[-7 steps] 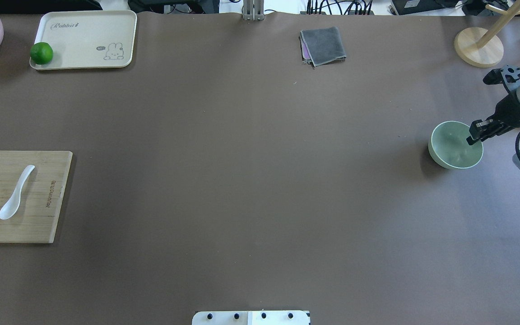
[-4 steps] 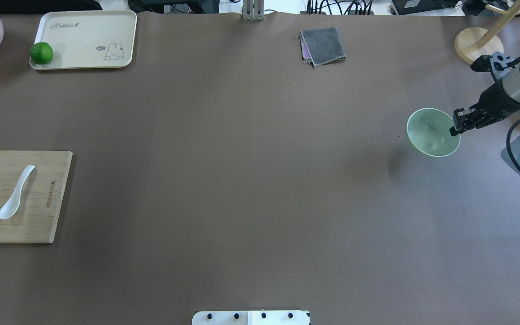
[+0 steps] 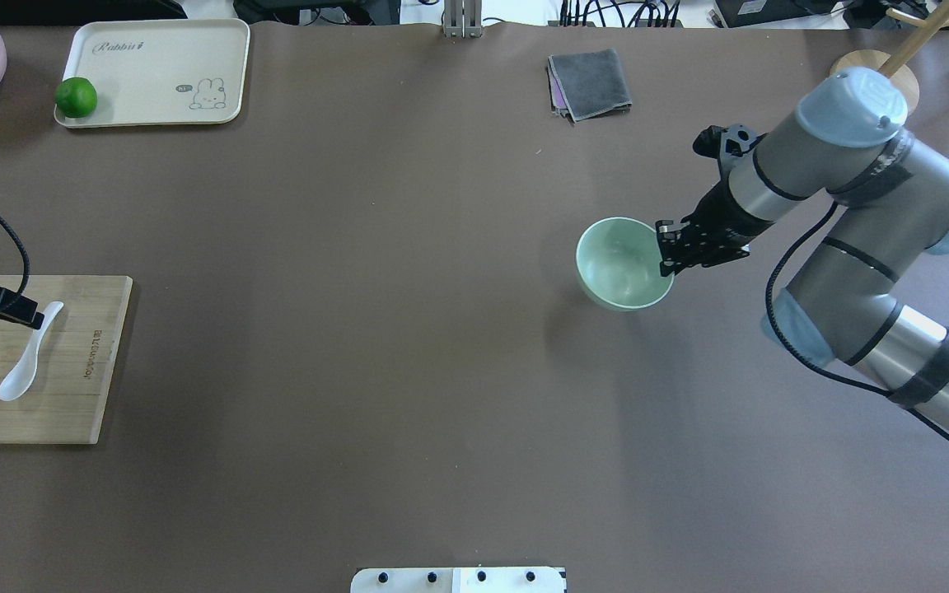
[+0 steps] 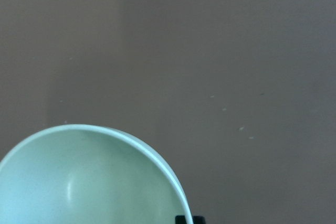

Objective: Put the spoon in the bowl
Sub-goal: 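Drag the green bowl toward center with right gripper while left reaches spoon, then grasp the white spoon handle on the cutting board with the left gripper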

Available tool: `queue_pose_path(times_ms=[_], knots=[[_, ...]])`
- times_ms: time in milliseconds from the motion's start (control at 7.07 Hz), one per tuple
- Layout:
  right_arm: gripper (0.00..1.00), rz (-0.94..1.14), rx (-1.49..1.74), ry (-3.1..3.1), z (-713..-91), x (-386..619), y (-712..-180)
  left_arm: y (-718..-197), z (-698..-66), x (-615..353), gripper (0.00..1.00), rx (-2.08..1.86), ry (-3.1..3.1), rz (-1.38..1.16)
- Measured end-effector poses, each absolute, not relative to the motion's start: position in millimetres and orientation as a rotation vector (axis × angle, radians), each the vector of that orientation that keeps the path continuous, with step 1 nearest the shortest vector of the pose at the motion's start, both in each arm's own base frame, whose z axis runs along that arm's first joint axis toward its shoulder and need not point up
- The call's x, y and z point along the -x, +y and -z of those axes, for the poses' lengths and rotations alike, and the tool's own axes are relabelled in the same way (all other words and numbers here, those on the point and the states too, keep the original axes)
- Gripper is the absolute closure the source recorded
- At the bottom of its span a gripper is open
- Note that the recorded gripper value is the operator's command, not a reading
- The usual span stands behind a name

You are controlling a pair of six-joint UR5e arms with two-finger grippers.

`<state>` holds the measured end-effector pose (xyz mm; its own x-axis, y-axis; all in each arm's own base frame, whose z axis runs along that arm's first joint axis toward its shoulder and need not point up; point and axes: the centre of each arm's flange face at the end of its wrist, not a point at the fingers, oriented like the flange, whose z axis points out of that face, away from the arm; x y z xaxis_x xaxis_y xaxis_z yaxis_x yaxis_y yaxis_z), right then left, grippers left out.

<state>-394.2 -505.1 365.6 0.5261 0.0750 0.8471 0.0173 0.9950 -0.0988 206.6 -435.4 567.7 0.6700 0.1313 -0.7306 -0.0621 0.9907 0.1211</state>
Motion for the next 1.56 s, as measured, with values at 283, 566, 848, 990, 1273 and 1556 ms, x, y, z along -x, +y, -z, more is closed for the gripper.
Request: queue_pose_path(times_ms=[283,566,848,990,1273,1556], knots=[[1.00,-0.061,0.114,-1.034,-320.8,449.0,-479.5,-449.4,-574.0,-221.2,0.31,-0.102,0.833,-0.121],[1.00,-0.060,0.115,-1.042,-298.9,480.7,-459.1,-449.2,-576.4,-232.3,0.33,-0.100,0.826,-0.136],[1.00,-0.063,0.118,-1.047,-288.3,494.5,-449.4,-446.2,-579.3,-238.8,0.48,-0.111,0.808,-0.146],[1.00,-0.063,0.119,-1.048,-286.4,497.7,-447.0,-444.7,-579.9,-240.5,0.57,-0.112,0.805,-0.150],[0.91,-0.060,0.114,-1.047,-284.4,503.6,-443.1,-442.8,-581.1,-241.8,1.00,-0.109,0.803,-0.154],[0.73,-0.059,0.112,-1.047,-281.5,507.2,-442.3,-443.2,-580.0,-243.1,1.00,-0.109,0.804,-0.154]])
